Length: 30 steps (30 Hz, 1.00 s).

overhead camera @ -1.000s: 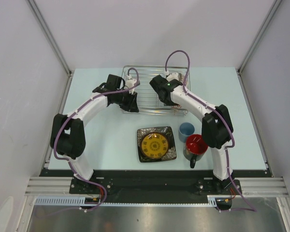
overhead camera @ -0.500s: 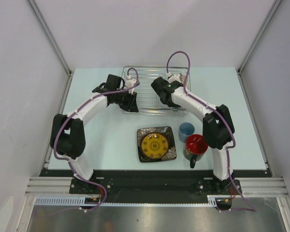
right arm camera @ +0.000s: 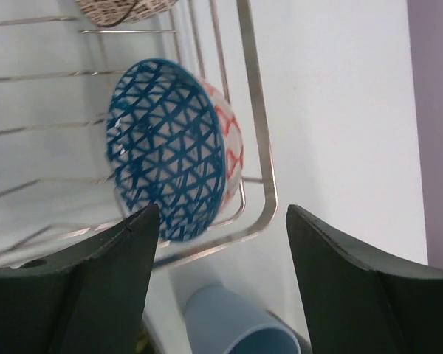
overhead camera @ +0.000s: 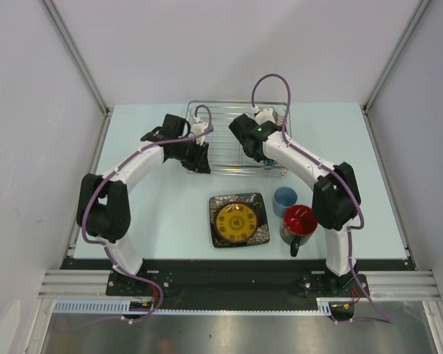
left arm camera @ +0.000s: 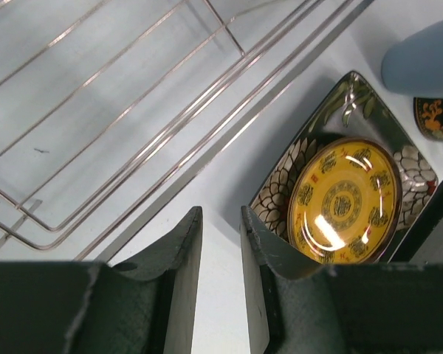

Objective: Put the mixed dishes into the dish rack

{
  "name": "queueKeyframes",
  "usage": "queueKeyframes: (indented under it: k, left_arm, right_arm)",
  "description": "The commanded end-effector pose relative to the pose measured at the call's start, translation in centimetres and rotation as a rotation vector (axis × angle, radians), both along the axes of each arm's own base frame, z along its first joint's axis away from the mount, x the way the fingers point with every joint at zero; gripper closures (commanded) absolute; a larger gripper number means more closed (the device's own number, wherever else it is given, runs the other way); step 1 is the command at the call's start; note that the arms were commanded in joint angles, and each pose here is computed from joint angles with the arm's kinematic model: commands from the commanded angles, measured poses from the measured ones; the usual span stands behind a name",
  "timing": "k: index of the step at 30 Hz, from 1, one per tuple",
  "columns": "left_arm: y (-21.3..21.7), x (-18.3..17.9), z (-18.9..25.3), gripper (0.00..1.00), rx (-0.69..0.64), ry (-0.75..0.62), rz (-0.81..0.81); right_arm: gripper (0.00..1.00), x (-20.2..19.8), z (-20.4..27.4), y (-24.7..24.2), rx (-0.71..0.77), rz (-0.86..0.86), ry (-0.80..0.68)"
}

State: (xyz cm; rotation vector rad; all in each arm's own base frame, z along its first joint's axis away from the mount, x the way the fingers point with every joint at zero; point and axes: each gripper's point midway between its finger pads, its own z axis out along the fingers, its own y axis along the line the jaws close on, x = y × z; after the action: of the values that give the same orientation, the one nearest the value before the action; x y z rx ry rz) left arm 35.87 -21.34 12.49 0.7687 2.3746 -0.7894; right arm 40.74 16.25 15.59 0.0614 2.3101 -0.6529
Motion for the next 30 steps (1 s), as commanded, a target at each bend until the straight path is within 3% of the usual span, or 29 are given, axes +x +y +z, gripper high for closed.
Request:
queueKeyframes:
  k: [1, 7, 12, 19, 30]
  left_arm:
    - [1.0, 0.0, 3.1, 0.69, 0.012, -0.09, -0.059]
    - [3.4, -2.7, 6.1, 0.69, 0.084, -0.188, -0.157]
    - [3.9, -7.1, 7.4, 0.69, 0.105, -0.217, -0.268]
    - [1.6, -12.4, 4.6, 0.68, 0.158, -0.229, -0.393]
    - [-0.6, -13.0, -0.1, 0.7, 0.19, -0.236, -0.488]
  right_arm:
    - [0.24, -2.4, 8.2, 2.8, 0.182, 0.113, -0.142]
    - [0.2, -10.4, 7.5, 8.6, 0.571, 0.494, 0.028]
    - [0.22, -16.6, 3.8, 10.7, 0.726, 0.678, 0.21]
    - [0.31, -19.0, 0.1, 11.7, 0.788, 0.757, 0.28]
    - [0.3, -20.1, -6.2, 11.2, 0.733, 0.732, 0.388]
